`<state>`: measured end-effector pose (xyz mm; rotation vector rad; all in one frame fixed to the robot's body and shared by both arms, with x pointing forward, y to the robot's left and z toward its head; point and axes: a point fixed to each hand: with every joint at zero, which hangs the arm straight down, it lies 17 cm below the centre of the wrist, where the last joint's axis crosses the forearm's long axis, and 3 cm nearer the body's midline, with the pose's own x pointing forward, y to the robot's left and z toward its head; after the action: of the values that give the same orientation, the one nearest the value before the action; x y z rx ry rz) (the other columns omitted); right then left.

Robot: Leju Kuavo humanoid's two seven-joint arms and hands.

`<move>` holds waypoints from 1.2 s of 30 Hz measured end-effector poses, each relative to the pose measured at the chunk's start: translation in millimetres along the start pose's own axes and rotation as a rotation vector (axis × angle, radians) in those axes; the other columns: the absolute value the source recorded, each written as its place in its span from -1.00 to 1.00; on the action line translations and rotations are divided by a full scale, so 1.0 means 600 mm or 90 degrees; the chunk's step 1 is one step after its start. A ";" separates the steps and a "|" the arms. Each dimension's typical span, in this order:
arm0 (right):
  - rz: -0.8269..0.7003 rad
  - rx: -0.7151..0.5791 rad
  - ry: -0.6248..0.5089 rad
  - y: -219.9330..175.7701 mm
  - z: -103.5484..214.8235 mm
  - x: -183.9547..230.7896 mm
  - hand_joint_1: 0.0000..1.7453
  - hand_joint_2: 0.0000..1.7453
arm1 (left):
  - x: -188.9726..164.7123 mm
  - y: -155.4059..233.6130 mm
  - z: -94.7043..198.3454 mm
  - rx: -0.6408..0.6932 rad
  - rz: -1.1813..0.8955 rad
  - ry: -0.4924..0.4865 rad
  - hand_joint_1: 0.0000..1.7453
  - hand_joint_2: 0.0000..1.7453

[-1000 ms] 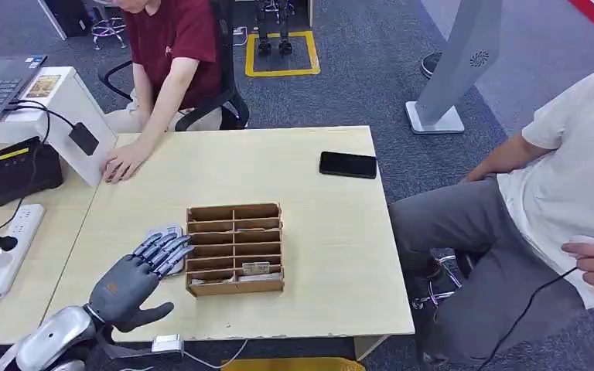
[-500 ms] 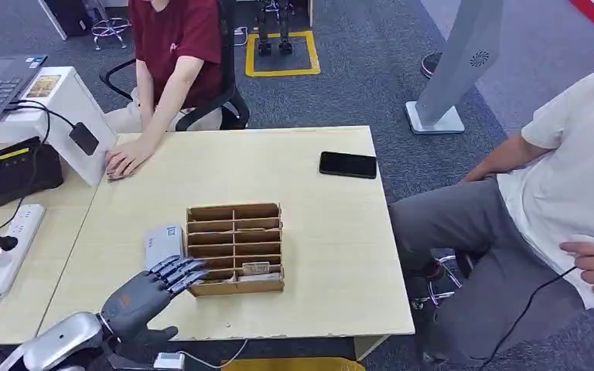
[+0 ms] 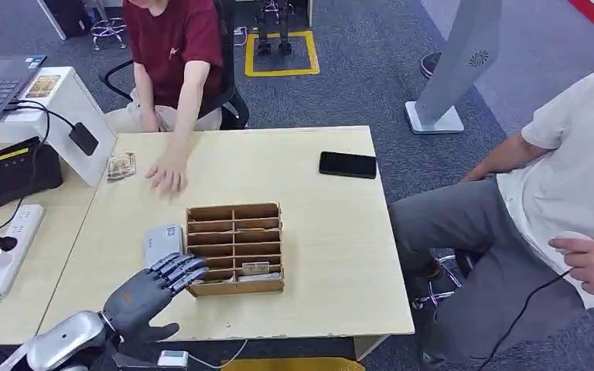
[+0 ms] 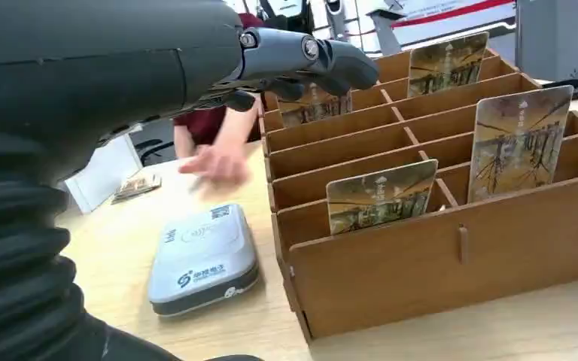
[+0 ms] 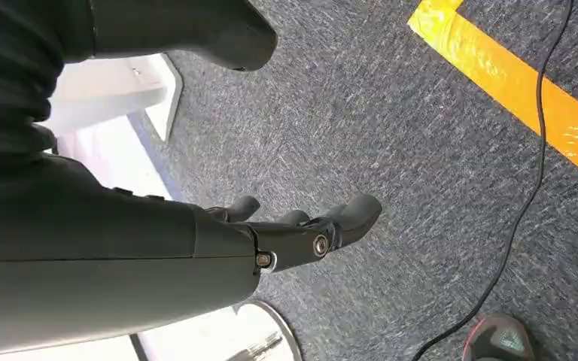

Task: Pass the card to the sensor for recognition and then transmit it.

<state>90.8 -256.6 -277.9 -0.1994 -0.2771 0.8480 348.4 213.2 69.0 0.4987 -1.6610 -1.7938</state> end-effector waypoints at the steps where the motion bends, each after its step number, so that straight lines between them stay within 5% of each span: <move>1: 0.000 0.000 0.000 0.000 0.000 0.000 -1.00 1.00 | 0.000 0.001 -0.001 0.003 -0.003 0.001 -1.00 1.00; 36: 0.008 0.000 -0.002 -0.001 0.000 0.001 -1.00 1.00 | 0.020 -0.010 -0.068 0.044 0.004 0.022 -1.00 1.00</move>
<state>91.4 -256.4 -277.8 -0.2003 -0.2784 0.8601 365.3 174.9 59.7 0.5521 -1.7031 -1.7188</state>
